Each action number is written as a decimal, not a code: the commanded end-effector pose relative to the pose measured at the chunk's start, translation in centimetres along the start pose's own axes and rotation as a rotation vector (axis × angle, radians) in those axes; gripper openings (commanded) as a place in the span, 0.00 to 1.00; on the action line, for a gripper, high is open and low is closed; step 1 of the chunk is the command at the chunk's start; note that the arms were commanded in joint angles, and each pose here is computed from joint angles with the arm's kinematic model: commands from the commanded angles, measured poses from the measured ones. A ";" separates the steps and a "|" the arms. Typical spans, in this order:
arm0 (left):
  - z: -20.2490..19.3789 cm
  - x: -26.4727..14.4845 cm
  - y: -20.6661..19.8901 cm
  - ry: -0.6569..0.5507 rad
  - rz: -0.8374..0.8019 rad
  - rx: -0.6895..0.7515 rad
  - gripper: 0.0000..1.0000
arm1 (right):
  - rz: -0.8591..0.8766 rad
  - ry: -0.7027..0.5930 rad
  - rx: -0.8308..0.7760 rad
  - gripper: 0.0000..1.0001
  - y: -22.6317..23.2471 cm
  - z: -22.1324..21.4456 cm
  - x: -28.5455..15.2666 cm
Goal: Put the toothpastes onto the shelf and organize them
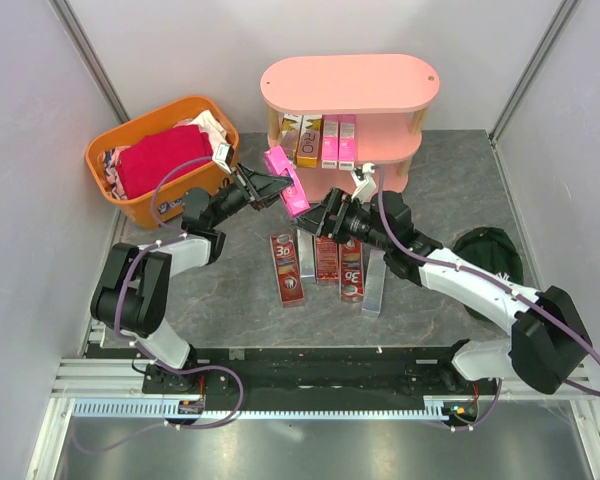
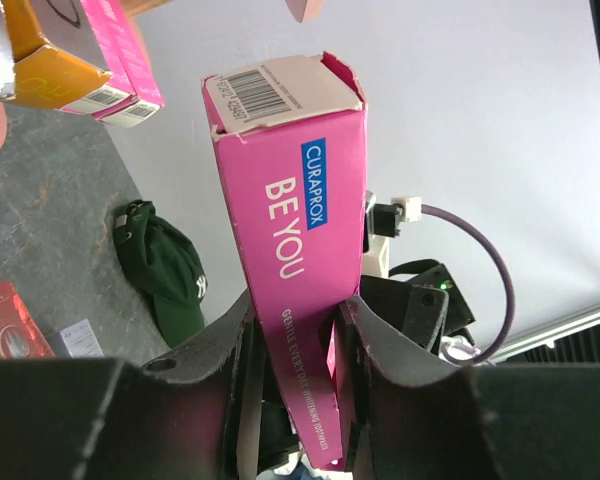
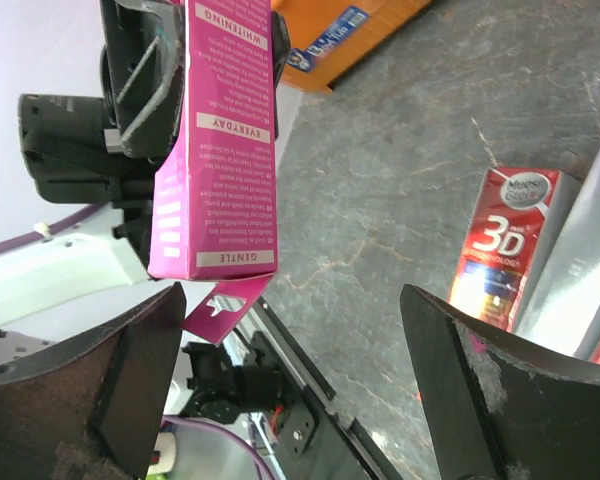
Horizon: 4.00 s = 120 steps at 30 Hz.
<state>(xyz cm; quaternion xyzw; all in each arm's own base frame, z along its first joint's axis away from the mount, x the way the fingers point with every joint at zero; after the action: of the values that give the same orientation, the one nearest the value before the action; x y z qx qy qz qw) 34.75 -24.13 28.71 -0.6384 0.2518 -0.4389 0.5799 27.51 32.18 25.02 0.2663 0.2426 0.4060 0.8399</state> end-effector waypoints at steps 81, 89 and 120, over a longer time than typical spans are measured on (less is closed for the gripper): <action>-0.5 0.8 -2.6 0.111 -0.145 0.118 0.82 | 0.224 -0.216 0.077 0.00 3.3 4.9 -3.4; -0.8 0.6 -3.5 0.102 -0.153 0.153 0.53 | 0.226 -0.129 0.098 0.10 2.6 2.2 -1.9; -1.0 0.4 -3.6 0.086 -0.086 0.215 0.76 | 0.219 -0.097 0.121 0.08 3.2 2.1 -0.4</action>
<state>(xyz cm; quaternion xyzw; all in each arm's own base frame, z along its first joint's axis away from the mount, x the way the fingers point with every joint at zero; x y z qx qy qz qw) 35.58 -24.01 29.15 -0.6073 0.2417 -0.4649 0.5971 26.40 33.15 27.56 0.3700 0.2089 0.4771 0.7693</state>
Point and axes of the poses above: each gripper's point midway between its finger pads, its own x axis out along the fingers, its own y axis along the line the jaws close on, z = x × y, the point moved 1 cm from there along -x, back along the fingers, and after that the axes turned 15 degrees about -x, right-handed, at the moved point
